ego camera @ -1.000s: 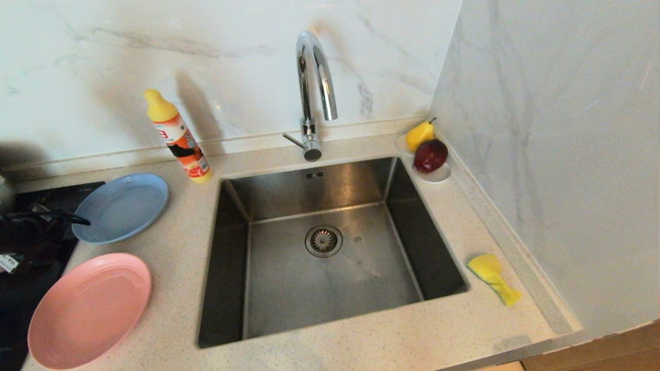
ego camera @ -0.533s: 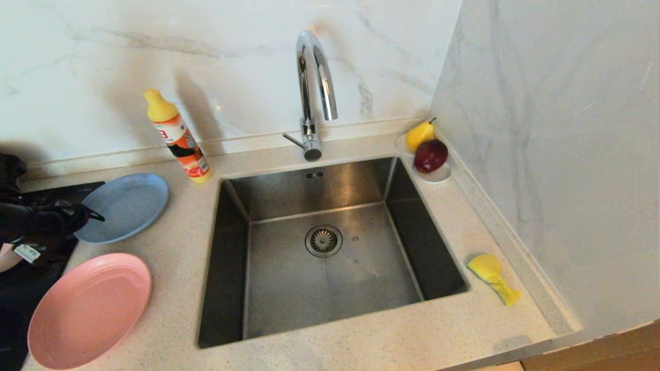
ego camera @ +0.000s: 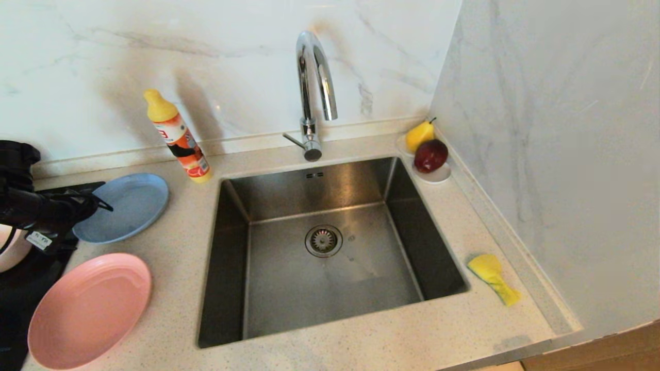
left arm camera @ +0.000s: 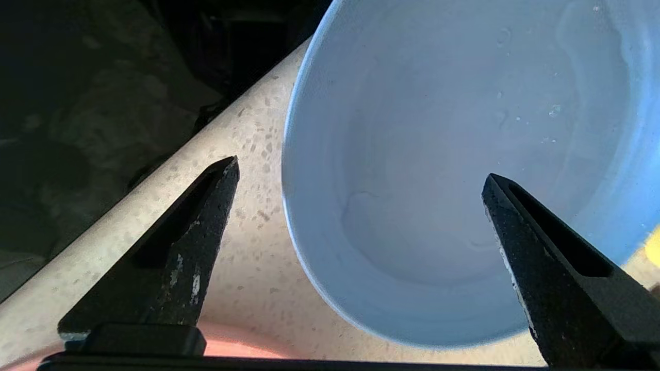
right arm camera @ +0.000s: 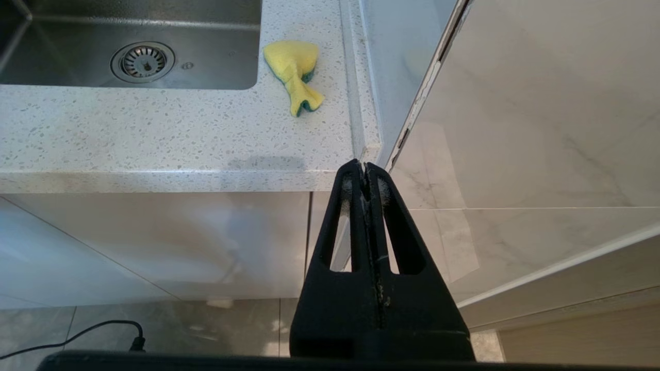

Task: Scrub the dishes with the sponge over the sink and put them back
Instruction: Place the plate on the plate

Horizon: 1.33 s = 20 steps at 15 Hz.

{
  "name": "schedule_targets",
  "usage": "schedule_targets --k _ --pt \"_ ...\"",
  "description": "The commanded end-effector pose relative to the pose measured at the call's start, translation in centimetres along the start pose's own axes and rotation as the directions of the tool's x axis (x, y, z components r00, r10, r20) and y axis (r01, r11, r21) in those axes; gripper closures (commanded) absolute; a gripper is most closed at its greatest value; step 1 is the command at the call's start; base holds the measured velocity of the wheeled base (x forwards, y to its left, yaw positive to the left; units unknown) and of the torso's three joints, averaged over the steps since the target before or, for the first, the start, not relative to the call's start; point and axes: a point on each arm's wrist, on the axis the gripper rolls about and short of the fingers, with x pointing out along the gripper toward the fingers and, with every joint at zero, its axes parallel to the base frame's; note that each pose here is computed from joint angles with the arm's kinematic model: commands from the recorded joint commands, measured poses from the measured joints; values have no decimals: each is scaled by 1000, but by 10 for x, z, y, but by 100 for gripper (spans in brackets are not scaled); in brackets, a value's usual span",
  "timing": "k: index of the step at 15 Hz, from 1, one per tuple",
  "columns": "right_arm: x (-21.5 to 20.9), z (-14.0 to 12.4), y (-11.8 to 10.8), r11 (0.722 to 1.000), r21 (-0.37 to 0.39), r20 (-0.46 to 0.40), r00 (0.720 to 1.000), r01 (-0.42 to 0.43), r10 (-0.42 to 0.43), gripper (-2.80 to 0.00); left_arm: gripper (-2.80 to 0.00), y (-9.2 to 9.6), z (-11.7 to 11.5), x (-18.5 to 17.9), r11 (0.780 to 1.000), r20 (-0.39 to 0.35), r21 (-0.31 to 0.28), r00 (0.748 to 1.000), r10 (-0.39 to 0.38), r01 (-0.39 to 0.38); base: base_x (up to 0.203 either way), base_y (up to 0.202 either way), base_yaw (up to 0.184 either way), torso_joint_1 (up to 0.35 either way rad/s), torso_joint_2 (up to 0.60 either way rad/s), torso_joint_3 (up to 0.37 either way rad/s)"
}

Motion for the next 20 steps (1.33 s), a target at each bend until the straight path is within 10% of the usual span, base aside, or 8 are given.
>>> schedule_targets --k 1,10,11,20 --pt "0 0 0 1000 -1 0 1000 -1 1 0 -280 2 -2 10 1000 -16 -6 1000 14 -14 0 0 0 0 0 0" --pt "0 0 0 1000 -1 0 1000 -1 1 0 -280 -1 4 13 1000 -10 -7 1000 15 -15 0 0 0 0 0 0" --pt "0 0 0 1000 -1 0 1000 -1 1 0 0 -1 5 14 1000 -14 -7 1000 18 -18 0 0 0 0 0 0" --pt "0 0 0 1000 -1 0 1000 -1 1 0 0 3 4 27 997 -32 9 996 82 -82 0 0 0 0 0 0"
